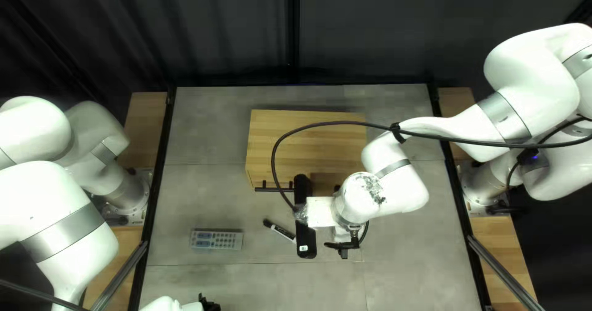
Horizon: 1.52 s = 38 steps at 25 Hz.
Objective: Open drawers and place objects into drawer and close
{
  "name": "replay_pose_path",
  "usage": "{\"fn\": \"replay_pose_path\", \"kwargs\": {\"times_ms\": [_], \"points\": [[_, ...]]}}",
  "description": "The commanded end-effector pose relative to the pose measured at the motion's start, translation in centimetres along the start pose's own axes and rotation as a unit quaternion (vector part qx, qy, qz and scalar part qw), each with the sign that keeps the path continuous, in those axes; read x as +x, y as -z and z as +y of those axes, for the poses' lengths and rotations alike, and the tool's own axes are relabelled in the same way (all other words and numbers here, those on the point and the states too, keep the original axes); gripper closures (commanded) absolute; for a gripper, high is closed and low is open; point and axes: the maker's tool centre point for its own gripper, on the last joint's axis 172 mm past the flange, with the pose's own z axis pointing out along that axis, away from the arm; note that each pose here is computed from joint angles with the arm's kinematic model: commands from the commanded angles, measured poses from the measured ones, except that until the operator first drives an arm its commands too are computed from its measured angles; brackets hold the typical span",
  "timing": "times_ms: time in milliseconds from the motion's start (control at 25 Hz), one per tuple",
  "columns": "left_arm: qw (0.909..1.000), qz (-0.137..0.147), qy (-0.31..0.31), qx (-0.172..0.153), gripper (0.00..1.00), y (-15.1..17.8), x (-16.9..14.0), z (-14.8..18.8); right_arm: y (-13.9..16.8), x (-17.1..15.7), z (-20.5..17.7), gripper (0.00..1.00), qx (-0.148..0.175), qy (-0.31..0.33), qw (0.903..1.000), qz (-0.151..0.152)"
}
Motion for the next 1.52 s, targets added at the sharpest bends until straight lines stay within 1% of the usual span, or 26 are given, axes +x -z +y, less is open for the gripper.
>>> {"fn": "replay_pose_path", "kwargs": {"times_ms": [40, 760, 1040, 1280, 1520], "points": [[1.0, 0.0, 0.0, 0.0, 0.0, 0.0, 0.0, 0.0, 0.1, 0.0, -0.1, 0.0, -0.001, 0.001, 1.0, -0.001], [1.0, 0.0, 0.0, 0.0, 0.0, 0.0, 0.0, 0.0, 0.7, 0.3, -1.3, 0.0, -0.007, 0.005, 1.0, -0.001], [1.0, 0.0, 0.0, 0.0, 0.0, 0.0, 0.0, 0.0, 2.5, 0.0, -0.7, 0.0, -0.014, 0.001, 0.9999, 0.0], [1.0, 0.0, 0.0, 0.0, 0.0, 0.0, 0.0, 0.0, 1.8, -1.2, 1.2, 0.0, -0.007, -0.014, 0.9999, -0.001], [1.0, 0.0, 0.0, 0.0, 0.0, 0.0, 0.0, 0.0, -0.1, -1.2, 1.5, 0.0, 0.012, -0.02, 0.9997, 0.0]]}}
